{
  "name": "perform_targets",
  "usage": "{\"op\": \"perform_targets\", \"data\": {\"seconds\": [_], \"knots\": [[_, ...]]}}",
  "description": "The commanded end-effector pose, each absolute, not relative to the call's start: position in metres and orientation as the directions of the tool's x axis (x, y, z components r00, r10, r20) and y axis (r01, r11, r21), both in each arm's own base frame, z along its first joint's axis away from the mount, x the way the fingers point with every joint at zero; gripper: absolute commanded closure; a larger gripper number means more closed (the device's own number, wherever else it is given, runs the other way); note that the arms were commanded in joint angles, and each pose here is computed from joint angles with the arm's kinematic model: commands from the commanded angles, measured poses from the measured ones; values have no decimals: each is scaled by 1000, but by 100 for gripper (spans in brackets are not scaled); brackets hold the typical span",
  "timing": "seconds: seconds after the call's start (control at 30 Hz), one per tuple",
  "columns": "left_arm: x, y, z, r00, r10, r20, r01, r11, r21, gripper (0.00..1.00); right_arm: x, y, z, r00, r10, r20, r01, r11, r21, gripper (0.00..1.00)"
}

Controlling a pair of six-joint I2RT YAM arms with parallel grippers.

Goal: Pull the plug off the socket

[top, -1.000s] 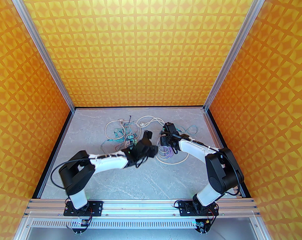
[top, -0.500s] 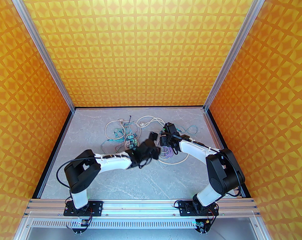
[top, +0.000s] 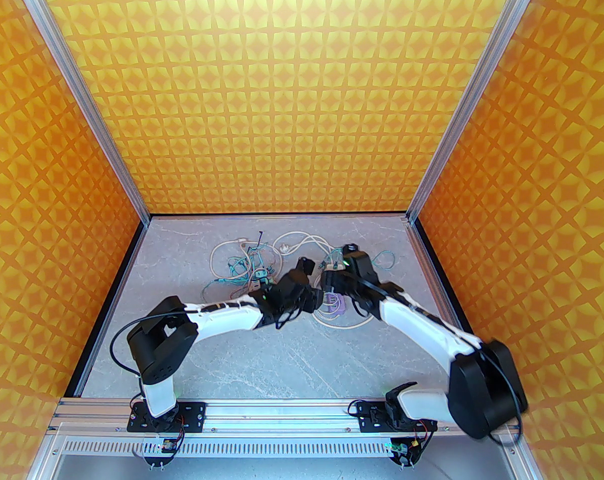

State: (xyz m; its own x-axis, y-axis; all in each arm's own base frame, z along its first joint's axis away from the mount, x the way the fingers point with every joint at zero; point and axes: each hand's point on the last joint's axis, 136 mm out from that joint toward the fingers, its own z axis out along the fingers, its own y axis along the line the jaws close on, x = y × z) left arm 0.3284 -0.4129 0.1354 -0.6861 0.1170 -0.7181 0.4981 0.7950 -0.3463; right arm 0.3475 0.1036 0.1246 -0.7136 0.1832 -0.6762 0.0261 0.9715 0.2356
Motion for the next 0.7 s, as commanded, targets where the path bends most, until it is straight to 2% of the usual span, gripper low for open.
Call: {"op": "perform_targets", "data": {"seconds": [0.0,0.1,0.2,0.33,0.47,0.53,0.67], "knots": [[343,-415,161,-688,174,-704,501,816,-288,48,325,99,105,-722,314,-616,111,932,345,20],[350,-425,162,-750,156,-643,437,846,-305,45,308,72,93,-676,419,-606,236,902,361,26],[350,-435,163,-774,137,-618,392,870,-298,44,292,43,86,-629,473,-617,344,881,325,26],[338,-453,166,-778,130,-615,384,873,-301,36,276,11,86,-570,503,-650,447,853,269,27],[338,-468,153,-800,105,-591,338,892,-300,33,270,2,93,-523,516,-679,458,841,288,26],[339,-477,149,-809,99,-580,324,898,-298,32,269,2,94,-520,514,-682,453,843,290,20],[352,-481,132,-814,84,-575,264,935,-236,31,267,3,91,-526,504,-685,436,852,291,21]]}}
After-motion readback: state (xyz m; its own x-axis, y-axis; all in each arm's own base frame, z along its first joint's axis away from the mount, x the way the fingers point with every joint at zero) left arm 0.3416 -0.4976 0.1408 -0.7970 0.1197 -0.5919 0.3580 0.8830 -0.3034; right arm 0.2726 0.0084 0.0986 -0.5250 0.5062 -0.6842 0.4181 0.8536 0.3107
